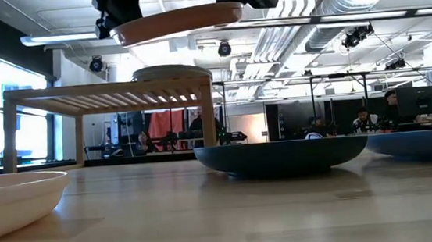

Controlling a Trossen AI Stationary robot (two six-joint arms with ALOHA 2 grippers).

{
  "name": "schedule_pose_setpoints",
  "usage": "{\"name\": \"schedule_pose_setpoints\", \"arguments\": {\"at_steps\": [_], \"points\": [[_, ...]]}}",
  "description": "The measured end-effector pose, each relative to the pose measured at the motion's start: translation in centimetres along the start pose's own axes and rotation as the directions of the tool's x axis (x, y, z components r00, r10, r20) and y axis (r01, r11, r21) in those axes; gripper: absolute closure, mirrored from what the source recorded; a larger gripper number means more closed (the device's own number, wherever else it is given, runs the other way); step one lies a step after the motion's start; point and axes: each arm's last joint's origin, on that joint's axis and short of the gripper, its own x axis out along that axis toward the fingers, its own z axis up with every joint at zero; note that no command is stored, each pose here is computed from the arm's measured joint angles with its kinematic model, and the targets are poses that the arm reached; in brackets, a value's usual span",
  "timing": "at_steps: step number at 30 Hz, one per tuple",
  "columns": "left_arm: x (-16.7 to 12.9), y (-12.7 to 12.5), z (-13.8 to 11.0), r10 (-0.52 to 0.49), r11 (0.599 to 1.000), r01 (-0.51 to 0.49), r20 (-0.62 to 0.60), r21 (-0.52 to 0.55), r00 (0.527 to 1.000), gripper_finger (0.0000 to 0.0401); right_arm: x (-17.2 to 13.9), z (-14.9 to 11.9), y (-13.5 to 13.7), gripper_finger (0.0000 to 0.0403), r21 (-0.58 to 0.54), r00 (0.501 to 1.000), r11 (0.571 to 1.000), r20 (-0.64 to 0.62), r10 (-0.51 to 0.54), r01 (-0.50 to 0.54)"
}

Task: Place and stack plates onto a shelf
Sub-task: Stack the brown plate on top of the light blue plate on the shelf

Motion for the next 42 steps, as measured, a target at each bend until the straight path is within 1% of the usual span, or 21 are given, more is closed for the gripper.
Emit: {"name": "schedule_pose_setpoints", "arguments": {"at_steps": [2,7,13,16,22,26,30,33,38,42], "points": [[0.0,0.0,0.0,0.007,1.0,-0.007,0.004,-0.003,1.0,0.0395,0.0,-0.1,0.1,0.0403,-0.002,1.0,1.0,-0.006,0.007,-0.007],[0.0,0.0,0.0,0.004,1.0,-0.004,0.002,0.0,1.0,0.0397,0.0,-0.1,0.1,0.0402,-0.021,0.999,0.999,-0.035,0.04,-0.041],[0.0,0.0,0.0,0.002,1.0,-0.002,0.002,0.001,1.0,0.0398,0.0,-0.1,0.1,0.0396,-0.023,0.998,0.999,-0.038,0.044,-0.045],[0.0,0.0,0.0,0.0,1.0,-0.001,0.004,0.005,1.0,0.0399,0.0,-0.1,0.2,0.0373,-0.024,0.998,0.998,-0.038,0.049,-0.05],[-0.1,0.0,0.0,-0.001,1.0,0.001,0.0,0.008,1.0,0.04,0.0,-0.1,0.2,0.031,-0.017,0.998,0.999,-0.034,0.046,-0.047],[-0.2,0.4,0.1,0.004,1.0,-0.004,0.002,0.005,1.0,0.04,-0.1,0.1,-0.1,0.0284,0.009,0.998,0.999,-0.036,0.051,-0.051],[-0.2,1.3,0.3,0.019,1.0,-0.019,-0.009,-0.011,1.0,0.04,-1.1,0.4,-0.7,0.0277,0.025,0.998,0.998,-0.013,0.06,-0.06],[-0.2,1.9,0.5,0.018,1.0,-0.019,-0.026,-0.017,1.0,0.04,-2.2,0.6,-1.4,0.0277,0.034,0.999,0.999,0.025,0.037,-0.038],[-0.2,2.8,1.0,0.037,0.999,-0.038,-0.016,-0.038,0.999,0.04,-4.1,1.1,-2.9,0.0277,0.045,0.995,0.999,0.103,-0.005,0.0],[-1.5,3.6,2.5,0.049,0.997,-0.046,0.048,-0.054,0.998,0.04,-5.4,1.5,-4.0,0.0277,0.024,0.99,1.0,0.142,-0.014,0.011]]}}
